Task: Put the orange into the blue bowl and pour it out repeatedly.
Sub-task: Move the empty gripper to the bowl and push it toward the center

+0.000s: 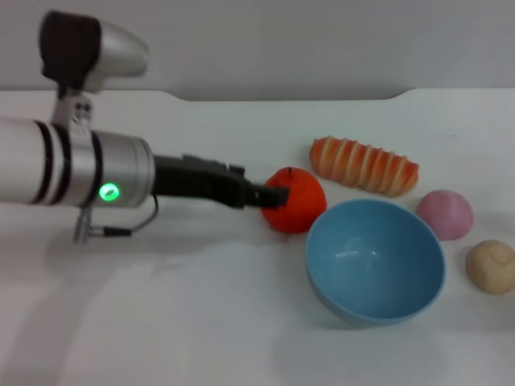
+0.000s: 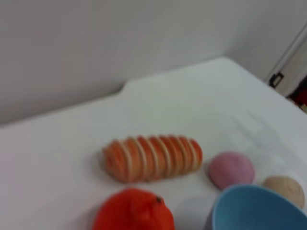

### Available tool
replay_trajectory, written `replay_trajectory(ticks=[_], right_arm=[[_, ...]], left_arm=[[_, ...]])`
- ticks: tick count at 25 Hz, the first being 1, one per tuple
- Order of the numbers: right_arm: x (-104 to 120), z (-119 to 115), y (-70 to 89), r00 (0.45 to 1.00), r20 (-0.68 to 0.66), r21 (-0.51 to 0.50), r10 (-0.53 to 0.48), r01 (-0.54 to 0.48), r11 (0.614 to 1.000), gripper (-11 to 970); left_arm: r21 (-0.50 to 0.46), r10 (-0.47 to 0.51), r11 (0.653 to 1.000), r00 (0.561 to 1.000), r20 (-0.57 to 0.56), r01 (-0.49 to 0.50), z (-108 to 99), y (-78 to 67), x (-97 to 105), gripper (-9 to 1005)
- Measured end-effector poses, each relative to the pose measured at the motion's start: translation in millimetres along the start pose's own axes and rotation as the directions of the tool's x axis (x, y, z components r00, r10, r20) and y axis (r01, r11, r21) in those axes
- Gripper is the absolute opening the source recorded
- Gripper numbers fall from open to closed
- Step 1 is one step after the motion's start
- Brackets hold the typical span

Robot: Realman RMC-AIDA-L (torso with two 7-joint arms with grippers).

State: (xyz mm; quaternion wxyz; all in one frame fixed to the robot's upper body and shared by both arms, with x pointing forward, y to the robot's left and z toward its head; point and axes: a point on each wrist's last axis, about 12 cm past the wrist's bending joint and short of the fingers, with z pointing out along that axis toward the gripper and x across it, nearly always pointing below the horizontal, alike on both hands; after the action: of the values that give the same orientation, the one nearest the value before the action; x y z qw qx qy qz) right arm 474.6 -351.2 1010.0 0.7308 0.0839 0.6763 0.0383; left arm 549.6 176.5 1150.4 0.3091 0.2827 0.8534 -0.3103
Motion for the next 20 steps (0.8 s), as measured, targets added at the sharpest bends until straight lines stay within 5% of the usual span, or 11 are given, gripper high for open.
replay_trajectory(ticks=[20], right_arm=[[0, 5, -3.8, 0.999, -0.011, 0.026, -0.035, 0.035, 0.999, 703]], left_arm=[[0.073, -0.083, 0.993, 0.995, -0.061, 0.088, 43, -13.1, 28, 815]])
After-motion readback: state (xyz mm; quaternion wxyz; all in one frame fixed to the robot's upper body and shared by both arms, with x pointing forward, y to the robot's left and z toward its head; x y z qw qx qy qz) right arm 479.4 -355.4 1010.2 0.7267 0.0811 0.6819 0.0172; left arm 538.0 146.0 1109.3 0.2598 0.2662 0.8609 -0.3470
